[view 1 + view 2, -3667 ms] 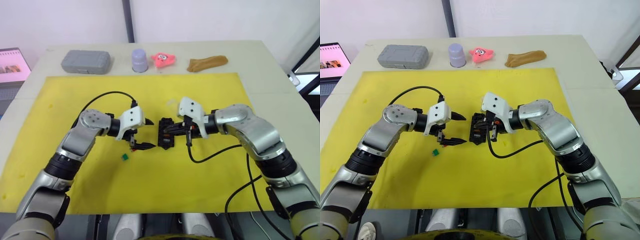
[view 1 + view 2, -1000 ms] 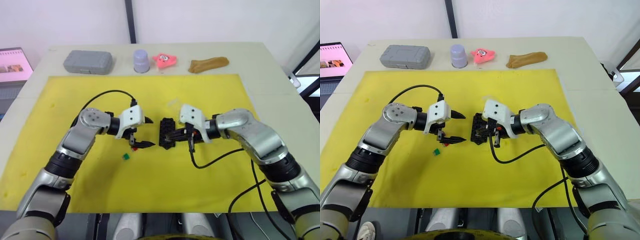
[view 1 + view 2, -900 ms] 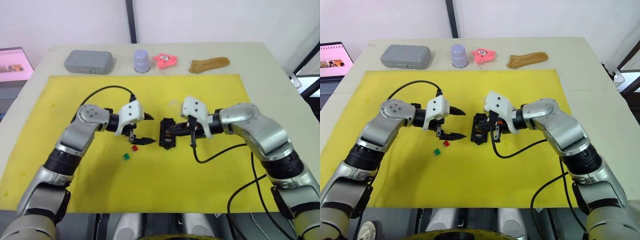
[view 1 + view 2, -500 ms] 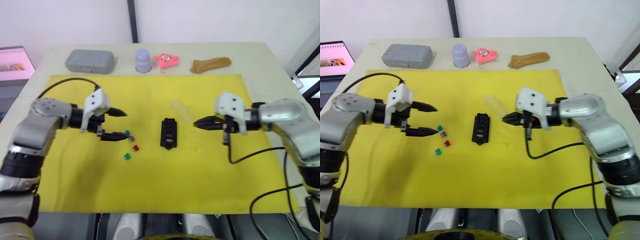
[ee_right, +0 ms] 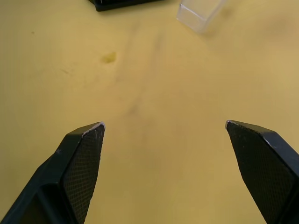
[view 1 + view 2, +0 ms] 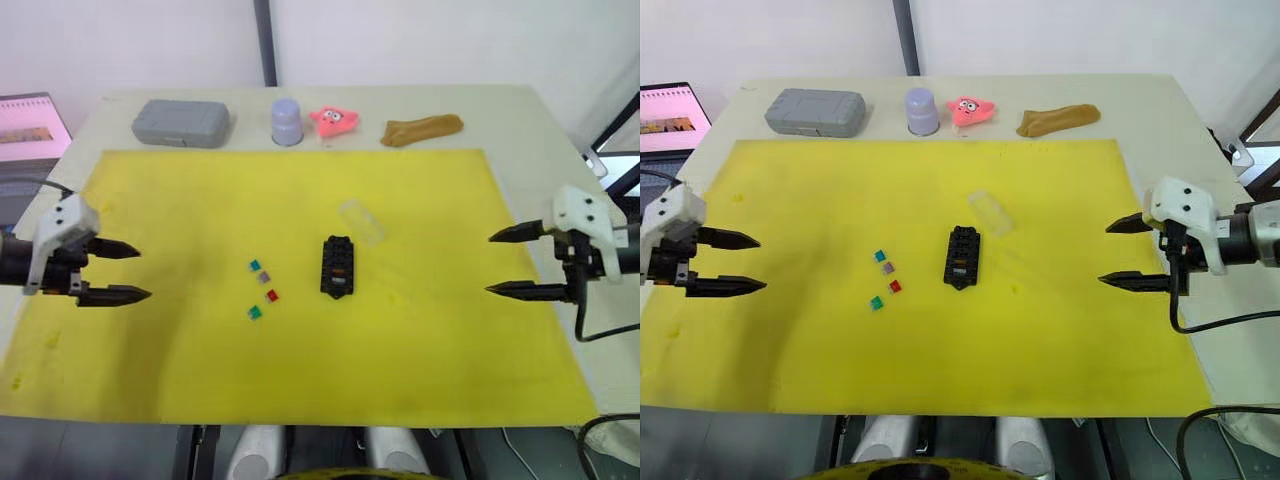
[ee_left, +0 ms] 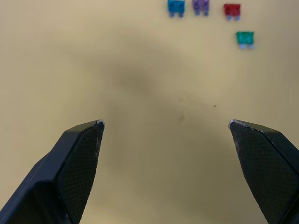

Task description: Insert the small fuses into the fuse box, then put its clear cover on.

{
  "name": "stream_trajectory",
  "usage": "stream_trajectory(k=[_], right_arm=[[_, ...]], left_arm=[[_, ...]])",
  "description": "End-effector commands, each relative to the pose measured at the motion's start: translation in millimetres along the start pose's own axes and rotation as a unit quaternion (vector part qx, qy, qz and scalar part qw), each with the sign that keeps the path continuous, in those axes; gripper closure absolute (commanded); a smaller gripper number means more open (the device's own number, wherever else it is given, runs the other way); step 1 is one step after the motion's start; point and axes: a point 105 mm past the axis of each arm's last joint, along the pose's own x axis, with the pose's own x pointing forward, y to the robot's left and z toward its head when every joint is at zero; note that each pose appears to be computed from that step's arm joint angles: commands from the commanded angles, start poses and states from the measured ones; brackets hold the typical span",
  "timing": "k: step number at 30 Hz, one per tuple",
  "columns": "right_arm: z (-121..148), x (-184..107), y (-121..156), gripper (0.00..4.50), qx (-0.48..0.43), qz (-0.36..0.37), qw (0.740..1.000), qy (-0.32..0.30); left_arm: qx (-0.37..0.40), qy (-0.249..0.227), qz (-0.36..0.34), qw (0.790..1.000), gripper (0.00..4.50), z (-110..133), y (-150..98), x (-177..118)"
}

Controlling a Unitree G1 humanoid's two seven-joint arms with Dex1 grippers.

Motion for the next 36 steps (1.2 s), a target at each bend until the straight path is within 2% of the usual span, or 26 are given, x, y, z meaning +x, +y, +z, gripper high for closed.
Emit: stream_trajectory(k=[1, 6, 12, 13, 16, 19, 22, 25, 36], right_arm=[[15, -9, -4, 0.05, -0.030, -0.026, 0.999, -0.004], [39, 7, 1, 0.05, -0.051, -0.019, 0.998, -0.037], [81, 34, 11, 0.05, -0.074, 0.005, 0.993, -0.094], [88, 42, 19, 0.05, -0.084, 0.027, 0.991, -0.105], [105, 69, 40, 0.05, -0.109, 0.073, 0.983, -0.129], [118, 79, 49, 0.05, -0.122, 0.084, 0.978, -0.149], [122, 82, 50, 0.00, -0.121, 0.079, 0.977, -0.157], [125, 81, 49, 0.00, -0.119, 0.074, 0.977, -0.163], [127, 84, 52, 0.00, -0.115, 0.070, 0.977, -0.165]], left_arm=[[0.024, -0.006, 0.005, 1.000, 0.00, 13, 4, -3], [0.017, -0.040, -0.040, 0.998, 0.00, 24, -6, 23], [-0.067, -0.105, -0.159, 0.979, 0.00, 43, -38, 50], [-0.106, -0.119, -0.198, 0.967, 0.00, 47, -48, 56], [-0.205, -0.117, -0.279, 0.931, 0.00, 44, -68, 71], [-0.273, -0.111, -0.304, 0.906, 0.00, 41, -71, 79], [-0.303, -0.091, -0.312, 0.896, 0.80, 30, -76, 87], [-0.331, -0.083, -0.308, 0.888, 2.25, 25, -73, 91], [-0.387, -0.071, -0.296, 0.870, 2.25, 12, -58, 116]])
